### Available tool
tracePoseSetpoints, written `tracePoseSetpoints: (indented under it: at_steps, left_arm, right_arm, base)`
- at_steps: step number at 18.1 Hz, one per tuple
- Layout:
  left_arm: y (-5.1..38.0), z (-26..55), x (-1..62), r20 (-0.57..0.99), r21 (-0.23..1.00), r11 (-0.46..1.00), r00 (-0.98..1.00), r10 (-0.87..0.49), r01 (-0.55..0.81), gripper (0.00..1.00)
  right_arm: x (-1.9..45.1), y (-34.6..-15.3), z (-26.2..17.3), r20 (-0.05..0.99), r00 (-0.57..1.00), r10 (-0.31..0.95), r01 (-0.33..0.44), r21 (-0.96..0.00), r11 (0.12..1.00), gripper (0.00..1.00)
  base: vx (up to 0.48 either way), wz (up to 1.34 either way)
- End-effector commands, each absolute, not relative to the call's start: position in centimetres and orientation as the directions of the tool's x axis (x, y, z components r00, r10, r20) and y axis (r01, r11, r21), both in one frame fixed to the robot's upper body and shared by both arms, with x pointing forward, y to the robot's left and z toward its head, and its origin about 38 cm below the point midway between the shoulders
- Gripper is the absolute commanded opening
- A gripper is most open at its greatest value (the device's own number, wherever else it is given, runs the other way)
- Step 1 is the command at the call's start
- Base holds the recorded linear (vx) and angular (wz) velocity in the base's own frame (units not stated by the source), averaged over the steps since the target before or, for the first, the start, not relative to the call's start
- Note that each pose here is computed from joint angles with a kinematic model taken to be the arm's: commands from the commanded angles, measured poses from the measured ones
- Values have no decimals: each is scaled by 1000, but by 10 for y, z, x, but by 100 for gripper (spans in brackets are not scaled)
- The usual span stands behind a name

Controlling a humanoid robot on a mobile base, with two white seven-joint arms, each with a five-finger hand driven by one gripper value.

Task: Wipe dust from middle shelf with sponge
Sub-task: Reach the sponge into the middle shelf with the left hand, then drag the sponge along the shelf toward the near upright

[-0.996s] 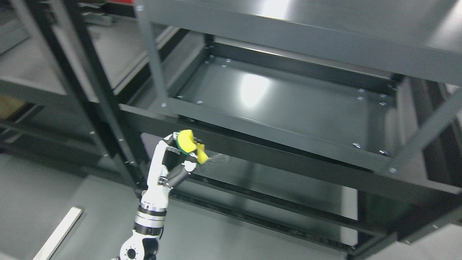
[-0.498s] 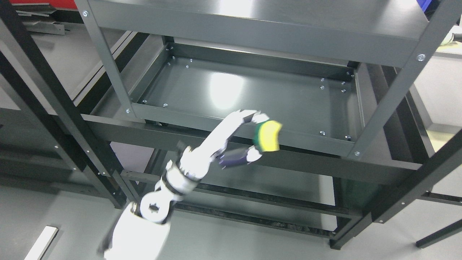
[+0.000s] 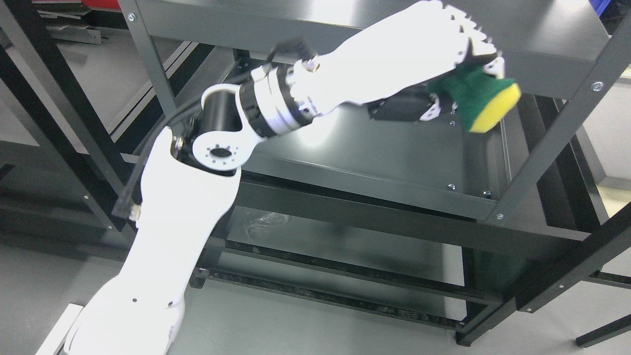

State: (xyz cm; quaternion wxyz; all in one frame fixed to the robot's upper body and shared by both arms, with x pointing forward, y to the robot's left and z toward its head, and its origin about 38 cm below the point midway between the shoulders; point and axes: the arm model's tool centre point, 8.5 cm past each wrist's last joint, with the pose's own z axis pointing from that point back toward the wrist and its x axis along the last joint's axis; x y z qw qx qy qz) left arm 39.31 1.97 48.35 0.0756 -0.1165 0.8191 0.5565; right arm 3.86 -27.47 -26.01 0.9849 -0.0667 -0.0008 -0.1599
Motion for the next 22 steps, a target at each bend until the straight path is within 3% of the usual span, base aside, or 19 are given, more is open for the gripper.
tracePoseSetpoints:
  at_steps: [1,5,22]
  left_arm:
    - [13,518,398,-441,857,196,-875,-201,-477,0]
    - [47,507,412,-397,865,217,-882,-255,-452,0]
    - [328,489,397,-278,902,132,-786,-552,-412,0]
  right_arm:
    - [44,-287,-259,45,948,-314,317,-147,937,100]
    - [44,-287,-259,45,948,-314,317,-147,937,100]
    - [44,-287,-259,45,948,-314,317,-147,937,100]
  base:
    - [17,-59]
    - [0,-43]
    - [0,1]
